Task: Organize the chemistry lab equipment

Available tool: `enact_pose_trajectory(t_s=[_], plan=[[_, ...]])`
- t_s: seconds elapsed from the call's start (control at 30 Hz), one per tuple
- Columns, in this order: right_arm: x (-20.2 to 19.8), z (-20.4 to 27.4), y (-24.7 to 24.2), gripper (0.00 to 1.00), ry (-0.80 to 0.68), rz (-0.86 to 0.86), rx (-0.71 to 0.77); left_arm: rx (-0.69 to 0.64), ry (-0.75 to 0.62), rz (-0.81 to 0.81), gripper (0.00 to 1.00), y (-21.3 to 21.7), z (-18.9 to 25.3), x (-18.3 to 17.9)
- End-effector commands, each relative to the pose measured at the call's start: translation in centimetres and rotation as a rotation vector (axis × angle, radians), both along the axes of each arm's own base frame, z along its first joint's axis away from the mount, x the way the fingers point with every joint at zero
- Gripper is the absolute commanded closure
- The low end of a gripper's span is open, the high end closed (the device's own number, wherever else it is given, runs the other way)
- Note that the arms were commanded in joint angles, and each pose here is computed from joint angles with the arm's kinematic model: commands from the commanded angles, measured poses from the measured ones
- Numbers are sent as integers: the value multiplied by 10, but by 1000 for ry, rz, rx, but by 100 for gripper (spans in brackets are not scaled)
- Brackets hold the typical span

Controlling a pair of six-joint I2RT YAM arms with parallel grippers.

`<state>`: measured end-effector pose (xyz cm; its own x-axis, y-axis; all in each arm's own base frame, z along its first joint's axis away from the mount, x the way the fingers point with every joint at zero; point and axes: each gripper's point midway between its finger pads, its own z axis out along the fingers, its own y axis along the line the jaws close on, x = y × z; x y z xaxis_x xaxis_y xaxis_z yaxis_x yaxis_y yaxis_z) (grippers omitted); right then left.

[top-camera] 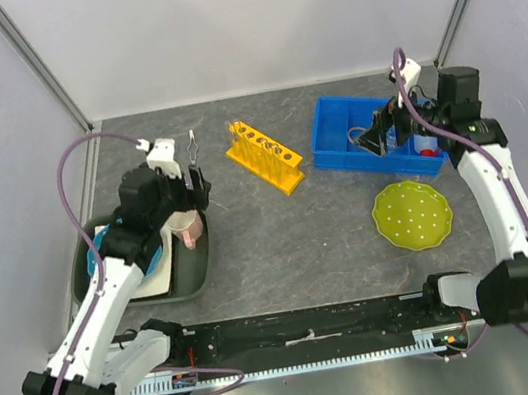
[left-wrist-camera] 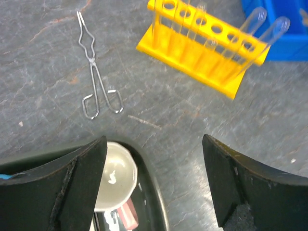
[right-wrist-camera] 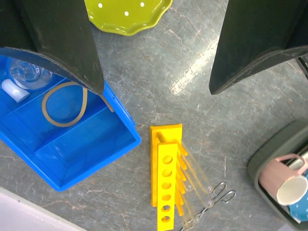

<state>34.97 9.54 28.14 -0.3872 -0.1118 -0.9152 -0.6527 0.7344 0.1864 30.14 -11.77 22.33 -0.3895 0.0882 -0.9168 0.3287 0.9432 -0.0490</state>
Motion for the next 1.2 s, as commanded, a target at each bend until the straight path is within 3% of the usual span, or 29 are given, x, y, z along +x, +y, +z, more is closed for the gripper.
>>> enact_pose_trajectory(t_s=[0.0,0.13,0.37,0.6,0.67,0.8,1.0,1.17], plan=[[-22,-2,5,2,-151,73,-43,-191,46,-54,14,-22,38,20],[-31,-19,2,2,-144,55,9,-239,90,-24,11,-14,45,49],[-46,-40,12,2,-101,147,87,-309,216,47,7,8,18,103],[-44,-46,9,2,-72,134,93,-254,347,141,18,28,-25,157],[-44,-47,8,2,-66,126,90,-223,444,176,25,31,-62,178],[-43,-48,6,2,-67,116,80,-194,468,215,30,36,-75,205],[-43,-49,4,2,-70,110,67,-140,560,272,38,44,-116,229],[-40,-53,-2,2,-56,89,64,-87,628,330,43,50,-146,230]])
